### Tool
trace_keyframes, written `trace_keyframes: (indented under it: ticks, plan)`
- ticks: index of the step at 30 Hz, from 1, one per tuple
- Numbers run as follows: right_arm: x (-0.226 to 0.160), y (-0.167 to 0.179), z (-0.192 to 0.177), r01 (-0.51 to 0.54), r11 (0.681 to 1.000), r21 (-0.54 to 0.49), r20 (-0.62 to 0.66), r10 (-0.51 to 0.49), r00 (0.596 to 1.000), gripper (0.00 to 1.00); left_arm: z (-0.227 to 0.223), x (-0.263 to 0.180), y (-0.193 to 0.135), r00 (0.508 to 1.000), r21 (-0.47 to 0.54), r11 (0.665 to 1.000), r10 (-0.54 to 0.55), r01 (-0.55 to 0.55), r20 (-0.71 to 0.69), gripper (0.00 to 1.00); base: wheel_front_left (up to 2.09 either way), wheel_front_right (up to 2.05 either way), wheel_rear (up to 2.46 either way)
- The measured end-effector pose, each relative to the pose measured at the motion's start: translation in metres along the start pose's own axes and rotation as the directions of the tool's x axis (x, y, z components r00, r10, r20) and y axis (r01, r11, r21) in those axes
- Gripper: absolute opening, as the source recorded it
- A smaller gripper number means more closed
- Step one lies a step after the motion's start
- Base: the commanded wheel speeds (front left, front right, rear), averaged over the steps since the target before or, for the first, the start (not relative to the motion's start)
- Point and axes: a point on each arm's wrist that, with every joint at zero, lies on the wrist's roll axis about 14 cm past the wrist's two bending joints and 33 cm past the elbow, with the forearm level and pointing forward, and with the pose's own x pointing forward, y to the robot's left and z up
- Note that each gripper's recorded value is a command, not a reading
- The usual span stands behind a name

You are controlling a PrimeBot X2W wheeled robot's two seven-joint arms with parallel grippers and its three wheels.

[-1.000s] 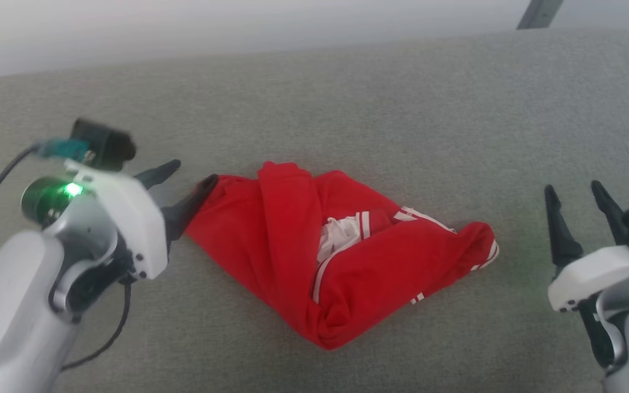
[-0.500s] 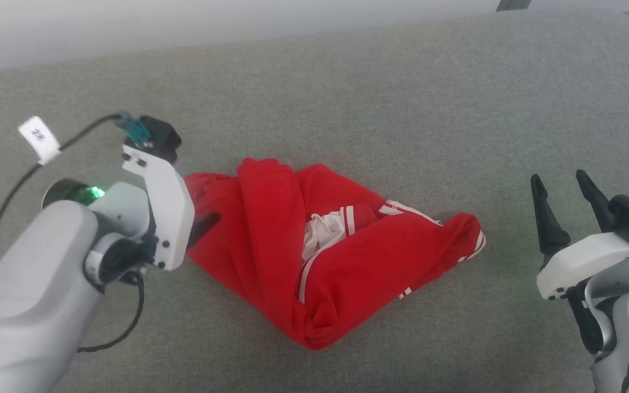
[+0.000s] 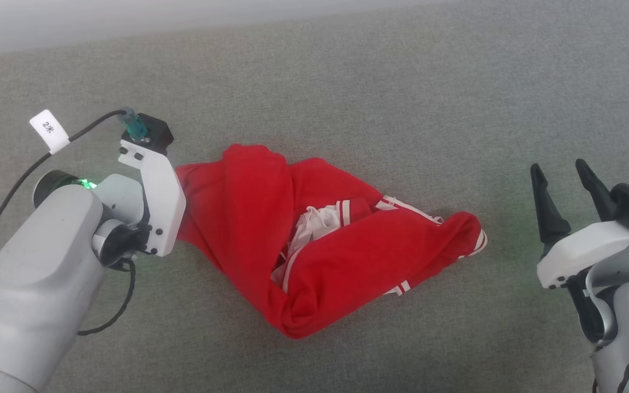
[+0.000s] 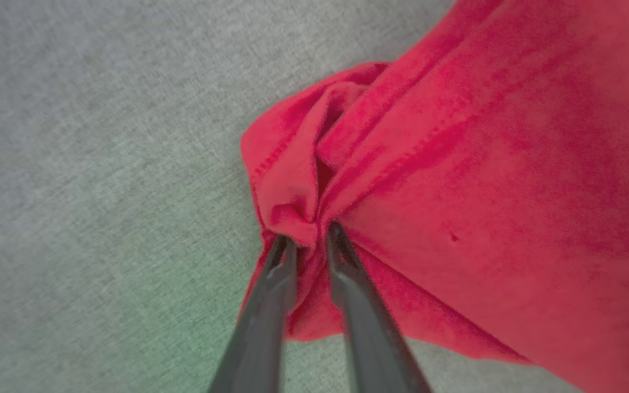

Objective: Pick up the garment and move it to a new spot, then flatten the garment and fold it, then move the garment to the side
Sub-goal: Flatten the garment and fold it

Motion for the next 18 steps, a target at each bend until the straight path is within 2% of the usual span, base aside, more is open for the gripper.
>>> trace_keyframes:
  ticks: [5, 9, 18]
  plan:
    - [0.001, -0.004, 0.002, 0.013, 1.000, -0.002, 0.007, -0.013, 1.000, 1.00, 0.006, -0.008, 0.004, 0.999, -0.057, 0.998, -0.016, 0.018, 0.042, 0.00, 0.00, 0.00, 0.00]
    - [0.000, -0.006, 0.002, 0.020, 1.000, 0.002, 0.009, -0.020, 1.000, 1.00, 0.014, -0.026, 0.017, 0.995, -0.060, 0.998, 0.005, 0.001, 0.104, 0.00, 0.00, 0.00, 0.00]
    - [0.001, 0.001, 0.002, 0.010, 1.000, 0.010, 0.009, -0.010, 1.000, 1.00, -0.023, -0.064, 0.052, 0.987, -0.139, 0.987, 0.102, -0.085, 0.125, 0.00, 0.00, 0.00, 0.00]
